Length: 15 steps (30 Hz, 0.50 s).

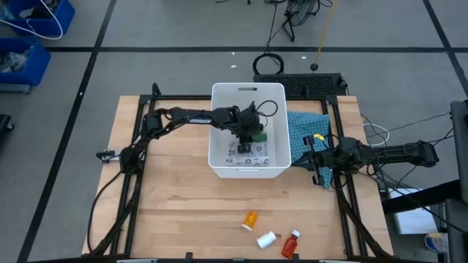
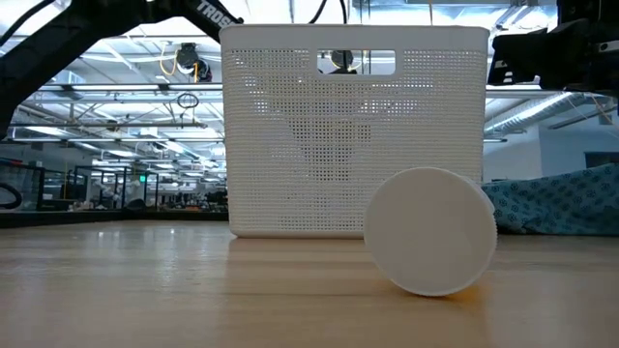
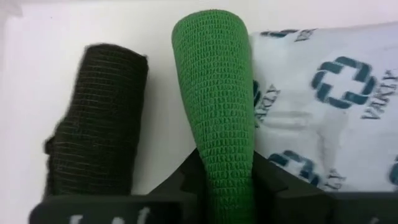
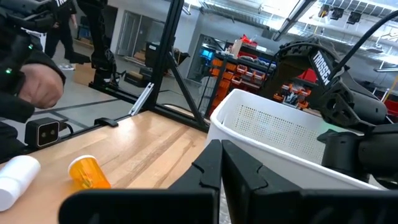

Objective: Pick & place medical supplies in basket/bin
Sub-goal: Put the green bandage into the white bin, then put the red medicine bottle into the white bin

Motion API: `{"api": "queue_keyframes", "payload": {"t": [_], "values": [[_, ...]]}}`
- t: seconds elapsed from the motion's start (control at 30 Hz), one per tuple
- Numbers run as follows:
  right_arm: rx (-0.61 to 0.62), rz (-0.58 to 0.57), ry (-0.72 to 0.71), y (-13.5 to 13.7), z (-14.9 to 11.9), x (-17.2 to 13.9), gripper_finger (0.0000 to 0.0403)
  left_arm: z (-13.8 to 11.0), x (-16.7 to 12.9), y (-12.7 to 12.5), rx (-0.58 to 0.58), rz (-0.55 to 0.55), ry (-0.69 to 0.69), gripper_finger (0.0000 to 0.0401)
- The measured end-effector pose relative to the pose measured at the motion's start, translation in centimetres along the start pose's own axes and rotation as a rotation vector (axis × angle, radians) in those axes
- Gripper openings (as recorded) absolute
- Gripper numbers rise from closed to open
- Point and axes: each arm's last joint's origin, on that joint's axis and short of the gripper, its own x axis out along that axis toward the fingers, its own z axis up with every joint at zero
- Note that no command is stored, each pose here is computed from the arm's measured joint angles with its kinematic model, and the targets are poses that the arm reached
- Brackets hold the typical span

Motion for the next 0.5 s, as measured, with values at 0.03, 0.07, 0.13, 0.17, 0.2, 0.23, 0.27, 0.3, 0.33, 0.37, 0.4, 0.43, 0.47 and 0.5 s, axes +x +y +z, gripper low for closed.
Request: {"api": "queue_keyframes", "payload": {"t": [0.03, 0.07, 0.13, 0.17, 0.2, 0.23, 0.27, 0.3, 0.33, 0.37, 0.4, 0.43, 0.47, 0.5], "values": [[0.0, 0.0, 0.0, 0.0, 0.0, 0.0, 0.0, 0.0, 0.0, 0.0, 0.003, -0.002, 0.001, 0.0074], [0.0, 0.0, 0.0, 0.0, 0.0, 0.0, 0.0, 0.0, 0.0, -0.1, 0.004, -0.002, 0.001, 0.0082], [0.0, 0.0, 0.0, 0.0, 0.0, 0.0, 0.0, 0.0, 0.0, -0.1, 0.005, -0.002, -0.001, 0.0104], [0.0, 0.0, 0.0, 0.0, 0.0, 0.0, 0.0, 0.0, 0.0, -0.1, 0.004, -0.002, -0.003, 0.0117], [0.0, 0.0, 0.0, 0.0, 0.0, 0.0, 0.0, 0.0, 0.0, -0.1, 0.003, -0.005, -0.004, 0.0132], [0.0, 0.0, 0.0, 0.0, 0.0, 0.0, 0.0, 0.0, 0.0, -0.1, 0.002, -0.006, -0.004, 0.0148], [0.0, 0.0, 0.0, 0.0, 0.0, 0.0, 0.0, 0.0, 0.0, -0.1, 0.0, -0.005, -0.004, 0.0165], [0.0, 0.0, 0.0, 0.0, 0.0, 0.0, 0.0, 0.1, -0.1, -0.1, 0.001, -0.005, -0.007, 0.0182], [0.0, 0.0, 0.0, 0.0, 0.0, 0.0, 0.0, 0.2, -0.3, -0.1, 0.001, -0.003, -0.01, 0.0198], [0.0, 0.0, 0.001, 0.0, 0.0, 0.0, 0.0, 0.3, -0.5, -0.1, 0.0, -0.001, -0.017, 0.0214], [0.0, 0.0, 0.0, 0.0, 0.0, 0.0, 0.0, 0.6, -1.0, -0.1, -0.001, 0.005, -0.03, 0.0229], [0.0, 0.001, 0.001, 0.0, 0.0, 0.0, 0.0, 0.9, -1.6, -0.1, 0.0, 0.009, -0.041, 0.0243], [0.001, 0.001, 0.002, 0.0, 0.0, 0.0, 0.0, 1.1, -2.2, -0.2, 0.003, 0.01, -0.047, 0.0256], [0.001, 0.001, 0.002, 0.0, 0.0, 0.0, 0.0, 1.6, -3.0, -0.3, 0.012, 0.017, -0.066, 0.0267]]}}
